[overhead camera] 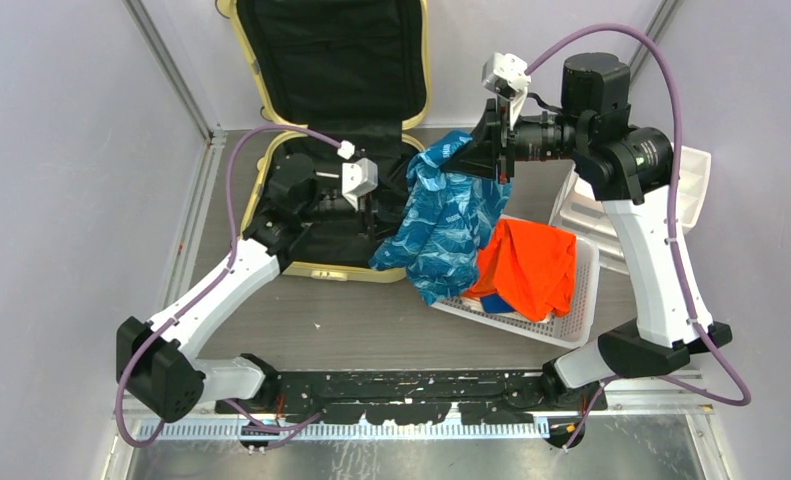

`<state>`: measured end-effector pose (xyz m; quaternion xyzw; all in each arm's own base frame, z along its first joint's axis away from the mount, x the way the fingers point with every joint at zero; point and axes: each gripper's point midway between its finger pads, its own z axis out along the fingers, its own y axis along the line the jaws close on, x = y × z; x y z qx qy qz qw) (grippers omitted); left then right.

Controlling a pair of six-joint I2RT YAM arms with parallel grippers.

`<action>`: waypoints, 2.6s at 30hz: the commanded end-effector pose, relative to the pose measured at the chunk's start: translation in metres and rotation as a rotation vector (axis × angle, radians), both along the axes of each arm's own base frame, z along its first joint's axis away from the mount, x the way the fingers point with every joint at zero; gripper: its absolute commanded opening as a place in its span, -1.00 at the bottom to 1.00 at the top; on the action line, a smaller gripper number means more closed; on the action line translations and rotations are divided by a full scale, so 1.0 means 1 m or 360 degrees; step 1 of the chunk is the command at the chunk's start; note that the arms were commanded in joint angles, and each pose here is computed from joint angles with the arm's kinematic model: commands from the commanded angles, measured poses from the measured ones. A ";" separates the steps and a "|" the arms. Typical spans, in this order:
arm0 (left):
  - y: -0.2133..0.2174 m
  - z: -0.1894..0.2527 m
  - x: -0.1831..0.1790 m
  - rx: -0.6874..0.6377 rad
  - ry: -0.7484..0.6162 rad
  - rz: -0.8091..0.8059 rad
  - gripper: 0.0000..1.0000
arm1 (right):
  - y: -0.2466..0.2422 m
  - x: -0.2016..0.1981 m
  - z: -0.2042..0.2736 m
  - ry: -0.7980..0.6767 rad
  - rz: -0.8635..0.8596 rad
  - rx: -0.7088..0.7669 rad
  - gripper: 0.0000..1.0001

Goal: Open, take out, and arrange the luggage
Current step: Pick up the clothes from the luggage, then place the clothes in the bin.

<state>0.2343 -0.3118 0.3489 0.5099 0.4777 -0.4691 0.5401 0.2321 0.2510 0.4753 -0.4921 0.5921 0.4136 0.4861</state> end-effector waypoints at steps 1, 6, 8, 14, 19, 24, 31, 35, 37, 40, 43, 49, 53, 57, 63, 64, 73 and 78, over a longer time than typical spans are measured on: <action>0.002 0.022 0.010 -0.0010 -0.0145 0.0113 -0.06 | -0.013 -0.015 0.018 -0.0137 -0.0005 0.0048 -0.99; 0.008 0.029 0.016 0.0002 -0.0183 0.0215 -0.90 | -0.020 -0.013 0.015 -0.0136 -0.0046 0.0043 -0.99; 0.011 0.035 0.021 -0.0001 -0.0161 0.0284 -0.99 | -0.025 -0.010 0.015 -0.0144 -0.0088 0.0036 -0.99; 0.040 0.083 0.046 -0.0103 0.0070 0.0750 -0.99 | -0.049 0.025 0.001 -0.0148 -0.0439 -0.0056 -0.98; 0.034 0.129 0.030 -0.0320 0.0225 0.0651 -0.99 | -0.062 0.046 0.003 -0.0122 -0.0644 -0.0023 -0.96; 0.010 0.149 0.024 -0.0468 0.0541 0.0397 -0.99 | -0.059 0.046 0.014 -0.0089 -0.0641 0.0056 -0.93; -0.029 0.146 0.008 -0.0458 0.0637 0.0195 -0.99 | -0.060 0.040 0.038 -0.0018 -0.0616 0.0216 -0.93; -0.051 0.137 0.001 -0.0443 0.0637 0.0149 -0.99 | -0.048 0.029 0.038 0.0175 -0.0491 0.0335 -0.93; -0.055 0.127 0.005 -0.0458 0.0657 0.0185 -0.99 | -0.042 0.023 0.036 0.0252 -0.0419 0.0392 -0.92; -0.054 0.122 0.009 -0.0543 0.0695 0.0214 -0.99 | -0.037 0.021 0.022 0.0400 -0.0390 0.0412 -0.93; -0.050 0.127 0.002 -0.0617 0.0708 0.0189 -0.99 | -0.036 0.016 0.010 0.0461 -0.0389 0.0403 -0.92; -0.055 0.129 -0.012 -0.0621 0.0718 0.0146 -0.99 | -0.040 0.014 -0.004 0.0518 -0.0514 0.0388 -0.92; -0.071 0.113 -0.013 -0.0567 0.0776 0.0124 -0.99 | -0.057 0.014 -0.029 0.0510 -0.0712 0.0323 -0.88; -0.093 0.088 -0.010 -0.0490 0.0843 0.0107 -0.99 | -0.083 0.007 -0.081 0.0551 -0.0923 0.0161 -0.84; -0.139 0.028 0.001 -0.0365 0.1005 0.0084 -0.99 | -0.149 0.007 -0.150 0.0445 -0.1439 -0.0118 -0.83; -0.147 0.018 0.002 -0.0348 0.1040 0.0077 -0.99 | -0.162 0.008 -0.161 0.0429 -0.1537 -0.0166 -0.82; -0.213 -0.063 0.009 -0.0188 0.1300 -0.0014 -0.99 | -0.249 -0.003 -0.220 0.0238 -0.2040 -0.0612 -0.77; -0.240 -0.100 0.012 -0.0087 0.1373 0.0024 -0.99 | -0.282 -0.003 -0.244 0.0280 -0.2207 -0.0735 -0.75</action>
